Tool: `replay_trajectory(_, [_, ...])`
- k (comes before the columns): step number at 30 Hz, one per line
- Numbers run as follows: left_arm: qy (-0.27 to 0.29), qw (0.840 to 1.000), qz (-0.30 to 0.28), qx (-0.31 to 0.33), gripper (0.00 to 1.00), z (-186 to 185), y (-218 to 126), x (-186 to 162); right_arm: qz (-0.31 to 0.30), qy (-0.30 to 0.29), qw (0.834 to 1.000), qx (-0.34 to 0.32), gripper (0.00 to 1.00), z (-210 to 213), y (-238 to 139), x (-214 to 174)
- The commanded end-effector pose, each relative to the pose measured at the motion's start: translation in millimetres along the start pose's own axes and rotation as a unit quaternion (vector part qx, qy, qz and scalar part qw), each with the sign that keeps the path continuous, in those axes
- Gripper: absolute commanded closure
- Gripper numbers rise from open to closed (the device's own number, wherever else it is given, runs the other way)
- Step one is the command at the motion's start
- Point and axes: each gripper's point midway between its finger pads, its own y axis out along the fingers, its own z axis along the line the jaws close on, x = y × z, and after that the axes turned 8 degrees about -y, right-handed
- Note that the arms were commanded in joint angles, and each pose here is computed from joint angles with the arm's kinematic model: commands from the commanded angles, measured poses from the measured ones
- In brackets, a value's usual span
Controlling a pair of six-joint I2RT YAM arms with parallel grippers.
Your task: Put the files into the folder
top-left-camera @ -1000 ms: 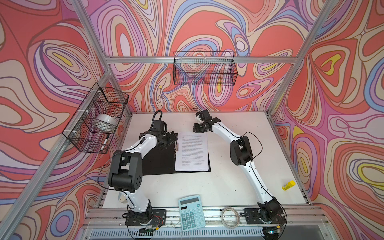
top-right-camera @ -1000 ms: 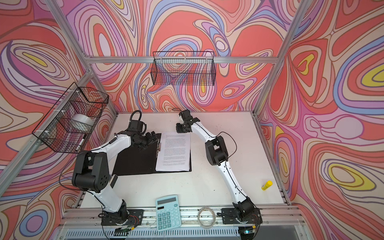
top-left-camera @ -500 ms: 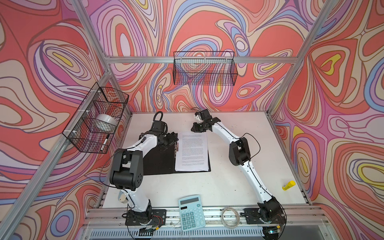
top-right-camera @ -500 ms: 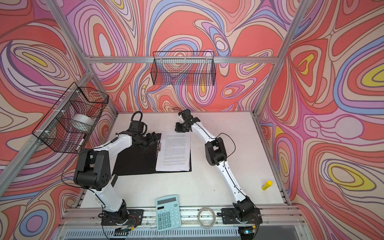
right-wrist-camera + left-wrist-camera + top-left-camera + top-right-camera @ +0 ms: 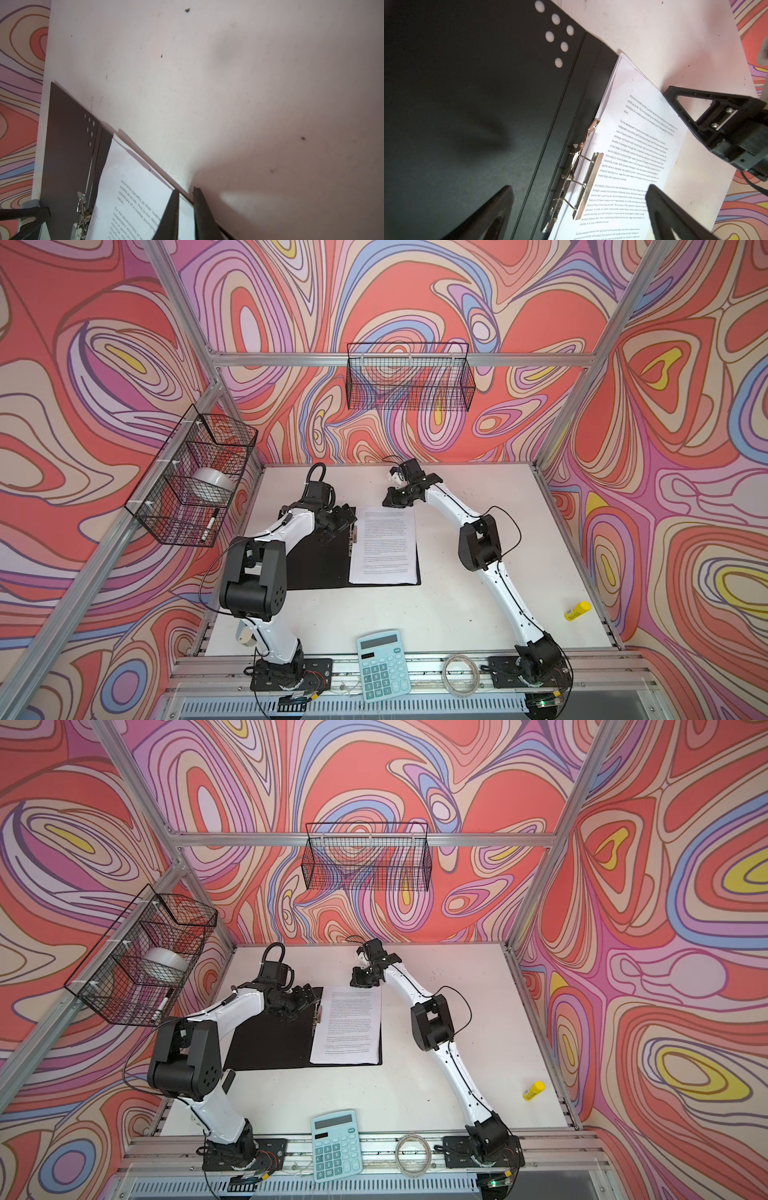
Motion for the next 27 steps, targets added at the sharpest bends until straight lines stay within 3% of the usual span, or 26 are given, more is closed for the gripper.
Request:
replay_trajectory(1, [-0.006, 1.000, -0.001, 0.000, 0.00, 2.3, 1.4, 0.2, 0.024, 0.009, 1.000, 0.012, 0.85, -3.5, 11.7, -15.9])
replay_trajectory(14, [-0.005, 1.000, -0.001, 0.000, 0.00, 2.4, 1.2, 0.1, -0.020, 0.038, 0.998, 0.043, 0.87, -6.2, 16.2, 5.5])
replay_trajectory(27, [-0.010, 1.000, 0.002, -0.004, 0.00, 0.9, 3.0, -0.1, 0.011, 0.046, 0.996, 0.069, 0.88, 0.7, 16.8, -8.4])
